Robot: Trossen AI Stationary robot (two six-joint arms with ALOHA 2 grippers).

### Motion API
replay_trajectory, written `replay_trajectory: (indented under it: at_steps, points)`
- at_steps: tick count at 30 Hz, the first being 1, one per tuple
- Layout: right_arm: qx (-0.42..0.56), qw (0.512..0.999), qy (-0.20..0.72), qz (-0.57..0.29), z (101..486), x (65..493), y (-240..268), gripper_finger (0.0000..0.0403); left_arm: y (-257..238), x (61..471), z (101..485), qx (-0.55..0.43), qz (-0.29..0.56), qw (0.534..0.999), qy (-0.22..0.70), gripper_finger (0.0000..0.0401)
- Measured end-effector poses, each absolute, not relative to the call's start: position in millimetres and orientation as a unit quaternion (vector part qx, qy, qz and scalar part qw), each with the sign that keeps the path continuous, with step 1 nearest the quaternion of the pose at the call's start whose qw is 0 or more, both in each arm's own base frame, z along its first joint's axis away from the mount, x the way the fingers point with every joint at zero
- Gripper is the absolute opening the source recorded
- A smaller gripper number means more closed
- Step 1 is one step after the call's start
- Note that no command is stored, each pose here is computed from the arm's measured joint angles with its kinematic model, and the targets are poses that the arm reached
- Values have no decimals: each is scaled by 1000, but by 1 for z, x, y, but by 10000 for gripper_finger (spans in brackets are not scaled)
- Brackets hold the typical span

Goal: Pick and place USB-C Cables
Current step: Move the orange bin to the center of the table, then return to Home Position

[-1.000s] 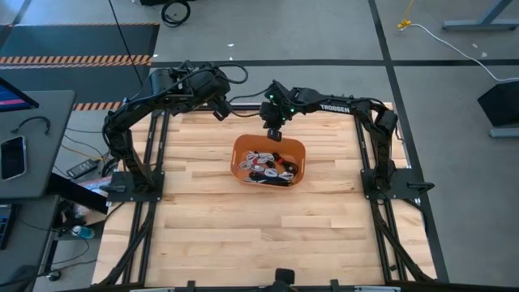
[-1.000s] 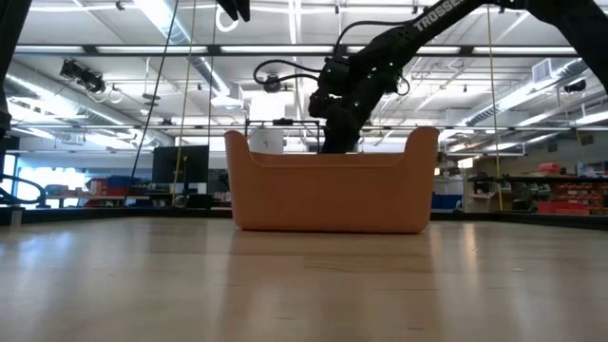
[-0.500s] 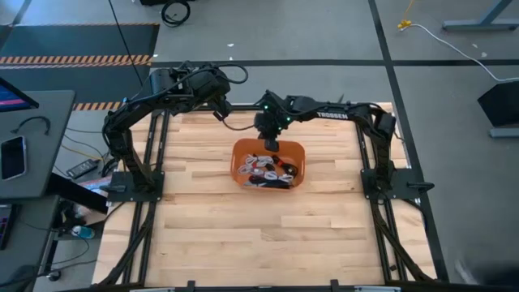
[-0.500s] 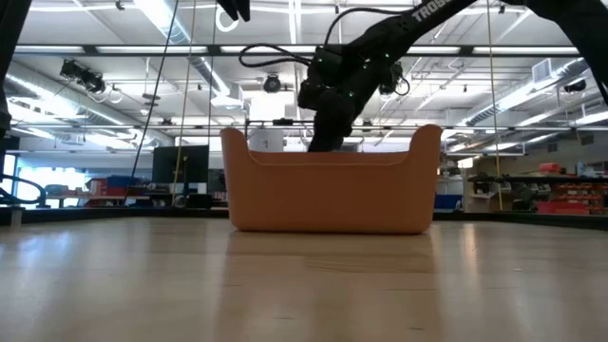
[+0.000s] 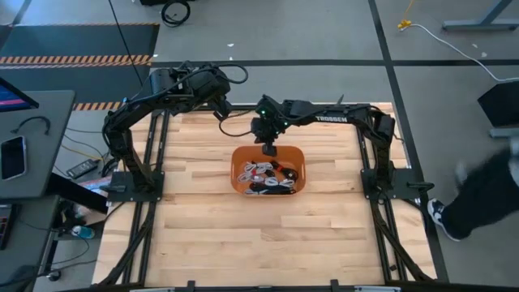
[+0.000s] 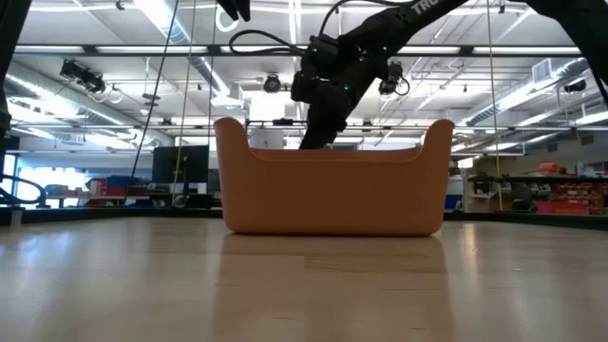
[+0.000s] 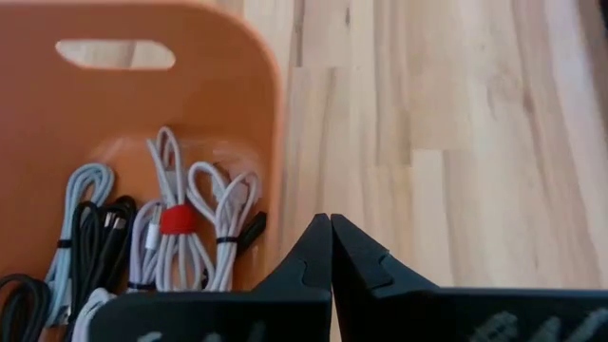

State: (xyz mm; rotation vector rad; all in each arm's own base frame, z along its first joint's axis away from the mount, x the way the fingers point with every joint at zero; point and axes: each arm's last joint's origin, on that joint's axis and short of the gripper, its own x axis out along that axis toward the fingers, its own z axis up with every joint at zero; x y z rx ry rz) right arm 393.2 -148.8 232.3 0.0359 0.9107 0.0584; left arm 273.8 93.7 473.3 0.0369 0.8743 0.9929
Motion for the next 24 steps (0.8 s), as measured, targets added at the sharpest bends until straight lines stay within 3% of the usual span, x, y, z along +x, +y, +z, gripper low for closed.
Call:
replay_trajectory:
  at_steps: [24]
  points:
    - [6,903,426,45,238,402,-134,0,94,274,474,16,462,790,404,205]
